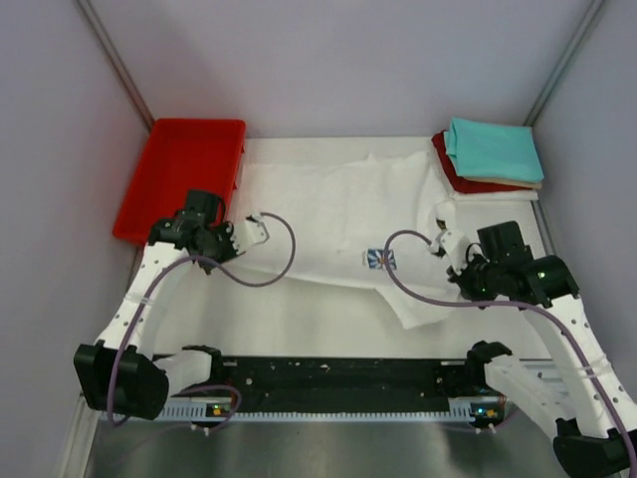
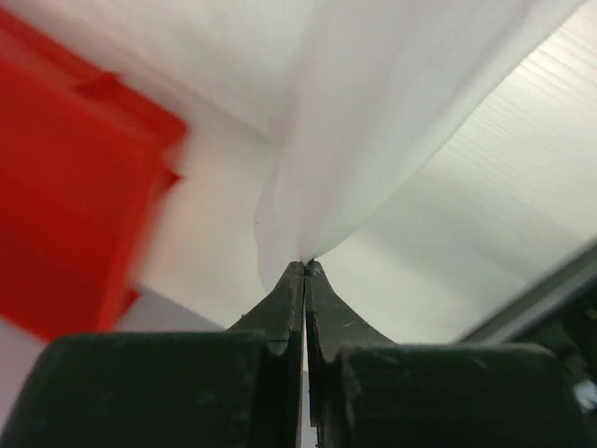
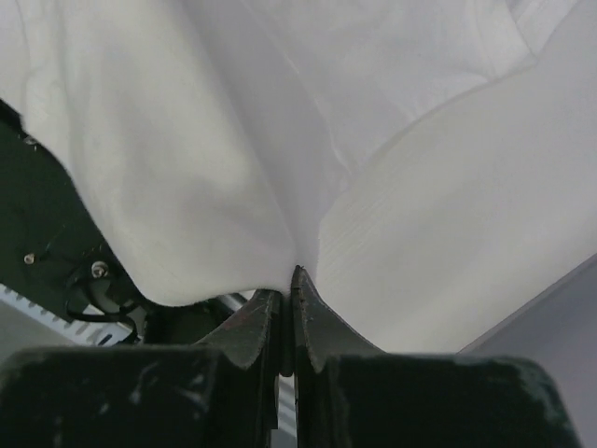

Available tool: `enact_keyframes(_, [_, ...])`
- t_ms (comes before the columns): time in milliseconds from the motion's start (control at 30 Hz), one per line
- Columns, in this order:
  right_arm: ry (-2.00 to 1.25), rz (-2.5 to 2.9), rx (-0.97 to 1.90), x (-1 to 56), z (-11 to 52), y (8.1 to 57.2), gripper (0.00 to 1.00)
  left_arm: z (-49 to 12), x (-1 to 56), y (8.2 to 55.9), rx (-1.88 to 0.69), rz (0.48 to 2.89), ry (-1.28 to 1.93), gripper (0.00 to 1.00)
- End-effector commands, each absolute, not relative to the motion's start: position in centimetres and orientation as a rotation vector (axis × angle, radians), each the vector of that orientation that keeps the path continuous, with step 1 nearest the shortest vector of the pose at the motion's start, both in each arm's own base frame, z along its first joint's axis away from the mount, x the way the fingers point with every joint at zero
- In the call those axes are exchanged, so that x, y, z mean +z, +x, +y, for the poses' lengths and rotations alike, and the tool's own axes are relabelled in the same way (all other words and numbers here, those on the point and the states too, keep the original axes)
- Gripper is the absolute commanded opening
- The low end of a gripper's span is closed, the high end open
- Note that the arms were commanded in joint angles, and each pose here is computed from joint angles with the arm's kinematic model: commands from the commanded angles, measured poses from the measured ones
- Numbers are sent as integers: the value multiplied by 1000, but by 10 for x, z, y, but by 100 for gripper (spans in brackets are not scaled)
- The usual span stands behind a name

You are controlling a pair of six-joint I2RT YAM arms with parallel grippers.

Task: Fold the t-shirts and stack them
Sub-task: Flatten out the tshirt, then fold the flattened tshirt in 1/3 of the way

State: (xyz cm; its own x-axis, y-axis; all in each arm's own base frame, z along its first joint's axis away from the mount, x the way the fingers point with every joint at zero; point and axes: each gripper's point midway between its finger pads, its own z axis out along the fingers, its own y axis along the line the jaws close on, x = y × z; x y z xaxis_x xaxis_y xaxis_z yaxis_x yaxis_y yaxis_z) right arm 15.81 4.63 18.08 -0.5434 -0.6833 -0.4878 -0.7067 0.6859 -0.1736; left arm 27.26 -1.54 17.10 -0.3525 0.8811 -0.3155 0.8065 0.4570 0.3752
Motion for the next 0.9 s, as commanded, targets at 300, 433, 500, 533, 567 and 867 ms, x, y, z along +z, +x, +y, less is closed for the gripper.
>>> enact_keyframes(300, [-1460, 2541, 157, 151, 31, 71, 0, 0, 90, 129, -150, 2612, 1692, 0])
enact_keyframes(433, [-1398, 2397, 141, 155, 58, 125, 0, -3, 85, 161, -83, 2658, 1534, 0])
enact_keyframes(500, [-1388, 2327, 91, 153, 65, 153, 0, -4, 81, 176, -57, 2682, 1469, 0])
enact_keyframes(533, [-1408, 2322, 63, 147, 65, 161, 0, -3, 78, 181, -48, 2694, 1449, 0])
enact_keyframes(567, [-1421, 2322, 30, 142, 64, 170, 0, -2, 74, 183, -43, 2709, 1448, 0])
enact_keyframes(867, [-1454, 2348, -179, 106, 58, 223, 0, -1, 49, 204, 8, 2742, 1381, 0])
